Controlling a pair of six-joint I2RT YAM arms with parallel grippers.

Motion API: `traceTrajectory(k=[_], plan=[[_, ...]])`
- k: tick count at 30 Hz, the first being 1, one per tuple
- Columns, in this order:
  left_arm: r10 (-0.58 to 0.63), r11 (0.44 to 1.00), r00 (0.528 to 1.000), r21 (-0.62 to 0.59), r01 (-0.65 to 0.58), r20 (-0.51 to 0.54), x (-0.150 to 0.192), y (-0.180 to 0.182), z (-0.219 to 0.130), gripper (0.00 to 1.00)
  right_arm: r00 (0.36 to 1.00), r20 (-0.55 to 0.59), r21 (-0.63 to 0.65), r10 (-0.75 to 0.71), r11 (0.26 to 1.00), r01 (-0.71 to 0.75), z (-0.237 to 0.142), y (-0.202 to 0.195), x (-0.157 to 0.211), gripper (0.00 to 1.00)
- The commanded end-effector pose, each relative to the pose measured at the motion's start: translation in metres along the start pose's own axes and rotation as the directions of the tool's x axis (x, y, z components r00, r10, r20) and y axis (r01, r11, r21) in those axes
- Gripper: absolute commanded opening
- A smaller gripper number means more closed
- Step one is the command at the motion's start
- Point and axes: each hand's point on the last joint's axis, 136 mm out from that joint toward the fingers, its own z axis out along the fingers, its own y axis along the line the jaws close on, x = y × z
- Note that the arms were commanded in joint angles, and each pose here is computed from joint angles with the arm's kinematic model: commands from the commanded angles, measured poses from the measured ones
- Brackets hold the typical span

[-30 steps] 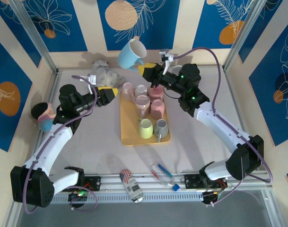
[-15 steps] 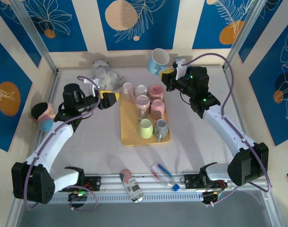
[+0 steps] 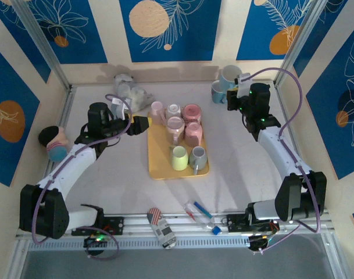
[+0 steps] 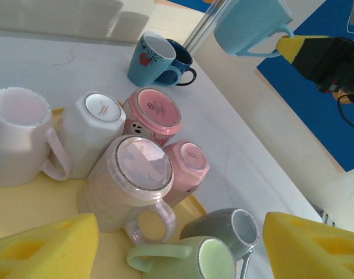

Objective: Turn the mug right side up

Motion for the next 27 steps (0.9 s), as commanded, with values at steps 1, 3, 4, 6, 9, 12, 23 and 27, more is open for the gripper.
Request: traceTrajectory(k=[1, 3, 4, 6, 9, 12, 23, 27], plan=[[0.048, 0.999, 0.999, 0.002, -0.048, 0.007, -0.005, -0.002, 0.004, 0.75, 0.997, 0.071, 0.136, 0.002, 0.991, -0.012, 0.005, -0.040, -0.010, 0.00], [0.051, 0.999, 0.999, 0.001, -0.051, 0.004, -0.004, 0.000, 0.005, 0.75, 0.998, 0.056, 0.172, 0.021, 0.985, -0.031, 0.014, -0.057, 0.002, 0.00], [0.050, 0.999, 0.999, -0.001, -0.050, 0.001, -0.003, 0.001, 0.006, 0.75, 0.998, 0.044, 0.195, 0.033, 0.980, -0.042, 0.019, -0.066, 0.009, 0.00], [0.051, 0.999, 0.999, -0.004, -0.051, -0.006, -0.001, 0.003, 0.008, 0.74, 0.998, 0.033, 0.245, 0.046, 0.968, -0.053, 0.026, -0.083, 0.016, 0.00], [0.054, 0.998, 0.998, -0.011, -0.055, -0.016, 0.003, 0.006, 0.009, 0.75, 0.997, 0.042, 0.311, 0.059, 0.948, -0.069, 0.034, -0.108, 0.022, 0.00], [0.058, 0.998, 0.998, -0.018, -0.058, -0.028, 0.006, 0.010, 0.011, 0.74, 0.995, 0.052, 0.366, 0.081, 0.926, -0.095, 0.040, -0.131, 0.027, 0.00], [0.082, 0.997, 0.995, -0.003, -0.083, -0.062, 0.012, 0.014, 0.022, 0.74, 0.990, 0.084, 0.294, 0.112, 0.947, -0.132, 0.070, -0.168, 0.047, 0.00], [0.091, 0.996, 0.994, -0.001, -0.091, -0.057, 0.010, 0.015, 0.025, 0.74, 0.991, 0.096, 0.213, 0.091, 0.971, -0.110, 0.084, -0.165, 0.050, 0.00]])
